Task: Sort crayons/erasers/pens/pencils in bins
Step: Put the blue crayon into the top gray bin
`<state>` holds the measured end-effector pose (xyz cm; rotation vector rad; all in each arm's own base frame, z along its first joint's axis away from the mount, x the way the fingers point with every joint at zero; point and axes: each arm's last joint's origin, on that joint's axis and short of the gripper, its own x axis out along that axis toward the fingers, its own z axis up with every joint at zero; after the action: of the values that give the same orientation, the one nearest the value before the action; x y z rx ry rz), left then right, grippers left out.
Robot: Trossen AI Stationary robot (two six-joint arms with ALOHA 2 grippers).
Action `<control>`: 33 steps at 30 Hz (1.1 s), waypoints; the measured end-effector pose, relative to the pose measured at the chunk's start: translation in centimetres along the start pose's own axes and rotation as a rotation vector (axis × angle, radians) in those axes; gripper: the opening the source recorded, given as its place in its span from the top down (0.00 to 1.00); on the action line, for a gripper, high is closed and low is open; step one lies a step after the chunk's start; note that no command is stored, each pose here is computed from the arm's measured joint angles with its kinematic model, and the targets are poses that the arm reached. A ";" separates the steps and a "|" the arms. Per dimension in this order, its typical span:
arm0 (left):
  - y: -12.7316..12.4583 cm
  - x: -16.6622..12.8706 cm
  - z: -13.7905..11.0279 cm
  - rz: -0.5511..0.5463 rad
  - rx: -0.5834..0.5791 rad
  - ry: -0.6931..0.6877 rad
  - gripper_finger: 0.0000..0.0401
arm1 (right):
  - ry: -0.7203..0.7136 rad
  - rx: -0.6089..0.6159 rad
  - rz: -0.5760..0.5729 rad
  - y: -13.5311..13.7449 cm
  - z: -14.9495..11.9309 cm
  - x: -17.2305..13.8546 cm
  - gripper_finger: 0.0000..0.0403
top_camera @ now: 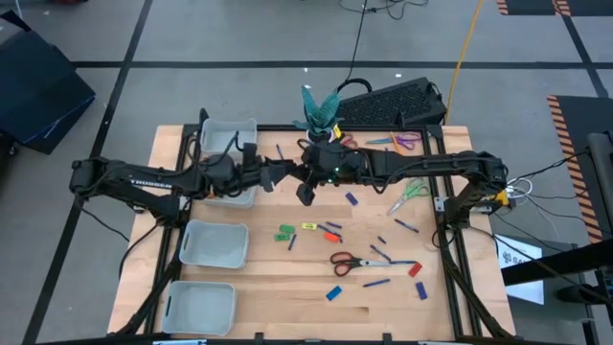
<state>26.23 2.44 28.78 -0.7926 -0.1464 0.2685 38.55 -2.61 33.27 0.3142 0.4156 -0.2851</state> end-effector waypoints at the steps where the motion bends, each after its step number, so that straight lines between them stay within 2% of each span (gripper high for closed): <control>1: -0.1 0.0 0.0 -0.006 0.017 -0.001 0.51 | -0.009 0.022 0.007 0.0 0.1 0.0 0.96; 11: -2.1 -3.2 2.9 -0.111 0.213 -0.068 0.51 | -0.145 0.087 0.066 0.5 1.7 -0.8 0.96; 15: -2.7 -4.2 3.6 -0.146 0.265 -0.090 0.51 | -0.203 0.096 0.132 0.8 2.4 -0.9 0.96; 20: -2.9 -4.4 3.7 -0.207 0.332 -0.067 0.51 | -0.247 0.090 0.162 1.0 2.8 -1.1 0.96; 26: -3.0 -4.3 3.5 -0.259 0.381 -0.042 0.52 | -0.281 0.026 0.270 1.6 3.2 -1.3 0.96; 29: -3.3 -4.3 3.5 -0.308 0.406 -0.042 0.56 | -0.274 -0.004 0.297 1.8 3.2 -1.4 0.96; 33: -3.5 -4.4 3.7 -0.345 0.441 -0.059 0.69 | -0.267 -0.024 0.329 2.0 3.1 -1.4 0.96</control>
<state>21.82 1.32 33.74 -0.3122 -0.2653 -0.0066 39.07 -1.59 37.04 0.3111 0.0997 0.0011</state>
